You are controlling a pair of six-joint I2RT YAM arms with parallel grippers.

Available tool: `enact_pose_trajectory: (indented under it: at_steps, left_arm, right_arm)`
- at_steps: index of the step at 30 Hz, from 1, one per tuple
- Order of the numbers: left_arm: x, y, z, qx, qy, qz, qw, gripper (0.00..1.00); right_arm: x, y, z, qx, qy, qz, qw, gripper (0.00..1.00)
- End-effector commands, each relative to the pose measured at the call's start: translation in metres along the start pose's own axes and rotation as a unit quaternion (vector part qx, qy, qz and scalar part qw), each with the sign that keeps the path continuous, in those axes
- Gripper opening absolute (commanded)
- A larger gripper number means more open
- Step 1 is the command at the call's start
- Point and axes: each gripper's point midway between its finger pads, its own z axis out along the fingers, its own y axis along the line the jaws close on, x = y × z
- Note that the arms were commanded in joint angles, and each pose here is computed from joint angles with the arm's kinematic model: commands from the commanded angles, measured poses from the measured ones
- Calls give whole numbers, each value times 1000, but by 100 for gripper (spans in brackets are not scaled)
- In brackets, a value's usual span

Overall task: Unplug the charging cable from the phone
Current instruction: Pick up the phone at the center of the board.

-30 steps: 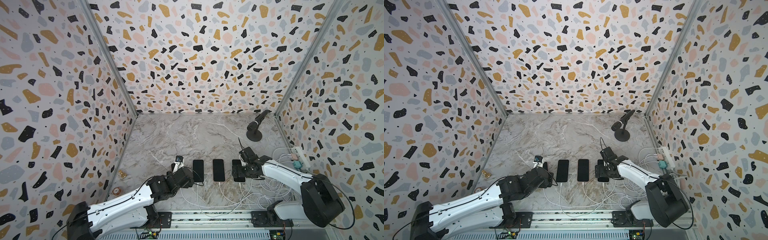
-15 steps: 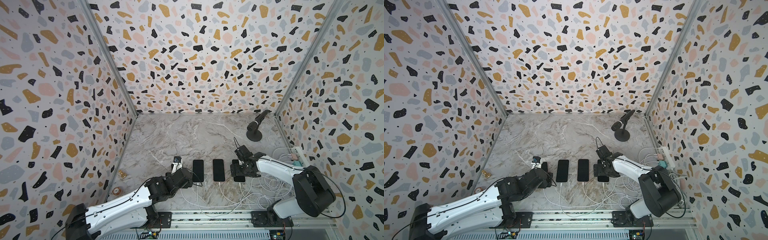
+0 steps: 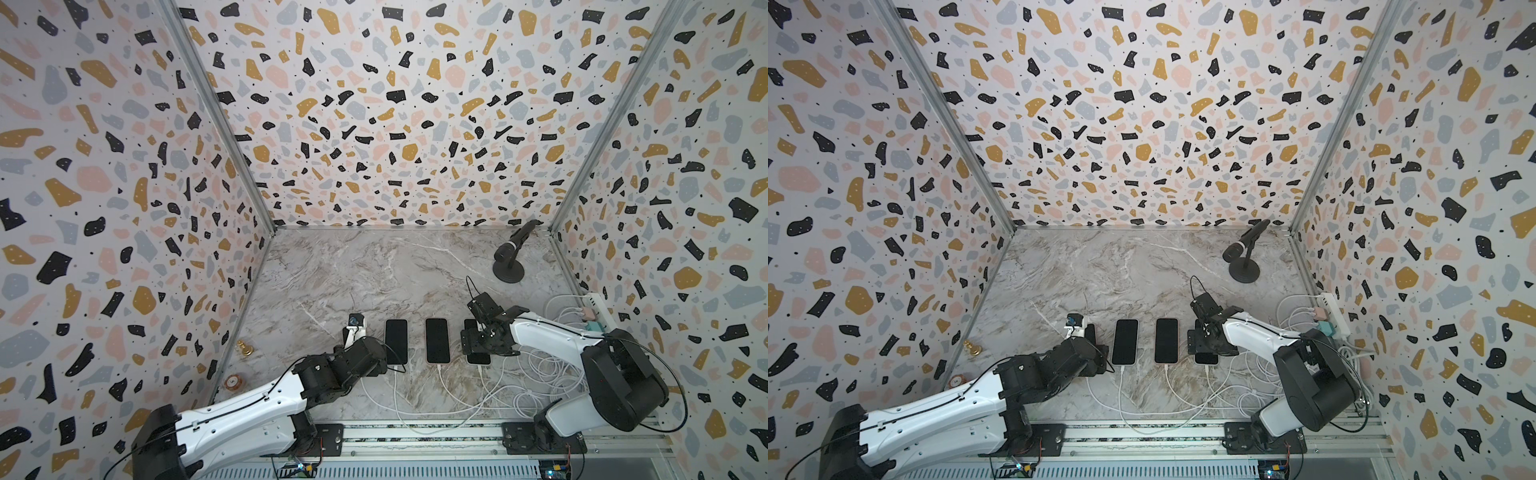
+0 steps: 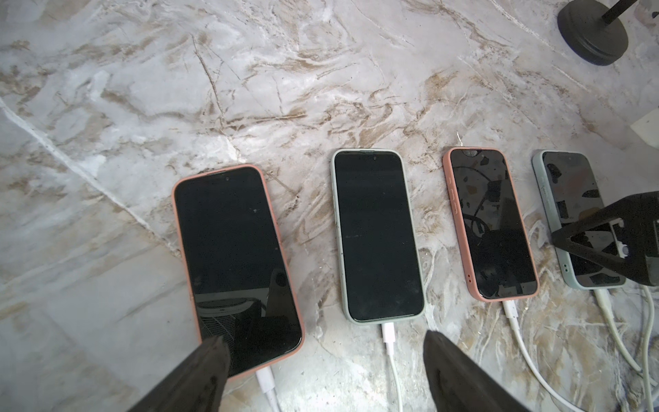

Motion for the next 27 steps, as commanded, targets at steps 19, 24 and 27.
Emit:
enact_pose_trajectory:
  at_steps: [19, 24, 27]
  left_arm:
    - [-5, -44, 9, 138, -54, -69, 987, 90]
    - [3, -85, 1, 212, -90, -59, 971, 90]
    - [7, -114, -6, 249, -108, -47, 961, 91]
  right_arm:
    - [-14, 7, -33, -50, -89, 5, 995, 53]
    - [-24, 11, -69, -83, -154, 5, 985, 48]
    - [-27, 11, -82, -91, -173, 7, 981, 47]
